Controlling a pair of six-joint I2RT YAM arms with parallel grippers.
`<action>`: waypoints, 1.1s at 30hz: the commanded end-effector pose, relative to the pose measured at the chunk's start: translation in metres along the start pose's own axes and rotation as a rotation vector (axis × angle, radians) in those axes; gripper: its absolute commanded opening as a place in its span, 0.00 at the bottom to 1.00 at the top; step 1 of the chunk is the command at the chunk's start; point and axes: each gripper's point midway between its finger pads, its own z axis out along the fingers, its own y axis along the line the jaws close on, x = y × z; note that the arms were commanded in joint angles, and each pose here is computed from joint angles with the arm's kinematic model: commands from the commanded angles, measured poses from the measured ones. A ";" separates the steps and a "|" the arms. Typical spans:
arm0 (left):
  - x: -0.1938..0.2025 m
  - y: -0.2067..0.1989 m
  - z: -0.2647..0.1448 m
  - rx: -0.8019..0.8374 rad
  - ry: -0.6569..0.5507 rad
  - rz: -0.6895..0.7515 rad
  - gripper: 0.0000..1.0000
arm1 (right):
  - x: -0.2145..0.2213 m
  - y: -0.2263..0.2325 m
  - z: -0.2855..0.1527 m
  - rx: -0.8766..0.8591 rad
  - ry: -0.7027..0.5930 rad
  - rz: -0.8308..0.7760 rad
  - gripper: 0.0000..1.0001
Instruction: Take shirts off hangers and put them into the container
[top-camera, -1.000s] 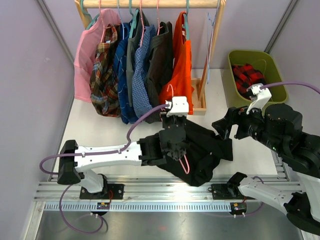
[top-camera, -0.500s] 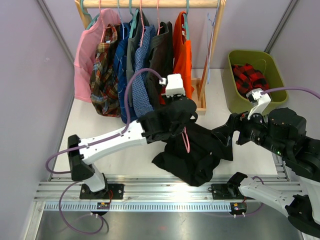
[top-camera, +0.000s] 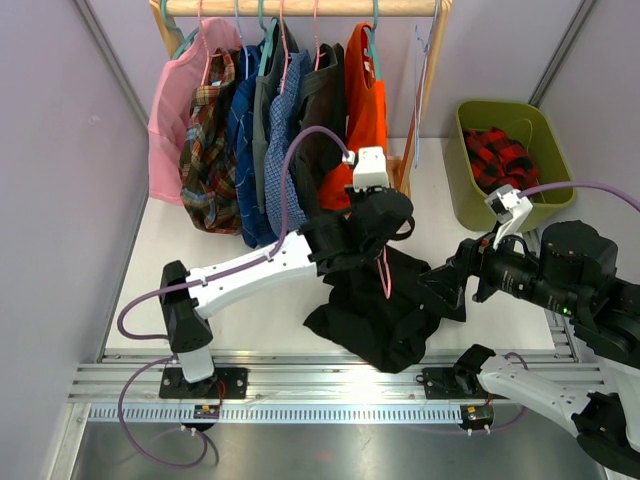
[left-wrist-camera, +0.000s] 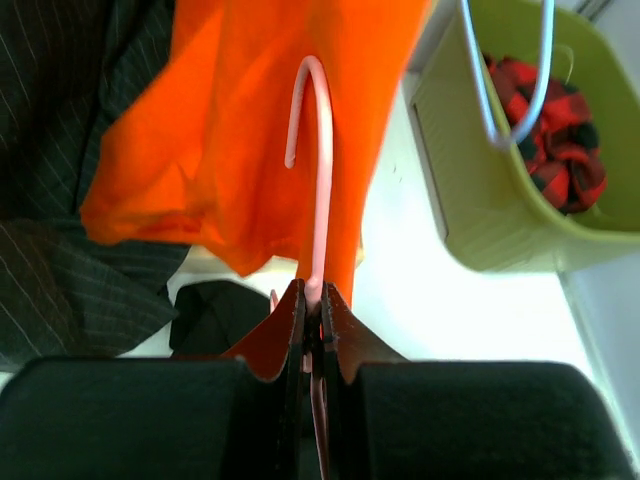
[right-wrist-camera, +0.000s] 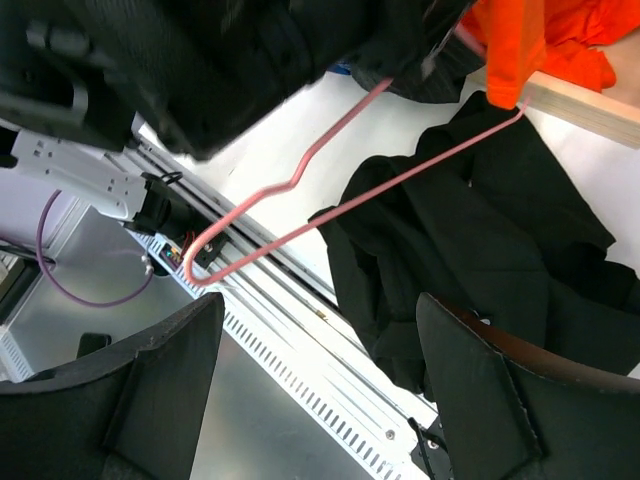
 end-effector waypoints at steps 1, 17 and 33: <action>-0.030 -0.012 0.012 0.009 -0.046 -0.103 0.00 | 0.002 0.008 -0.002 -0.050 0.007 -0.009 0.84; -0.001 -0.043 0.048 -0.027 0.027 -0.059 0.00 | -0.003 -0.020 0.018 0.118 0.020 0.015 0.83; -0.024 -0.061 0.039 0.051 0.017 -0.096 0.00 | 0.006 -0.036 0.038 0.203 0.076 0.026 0.78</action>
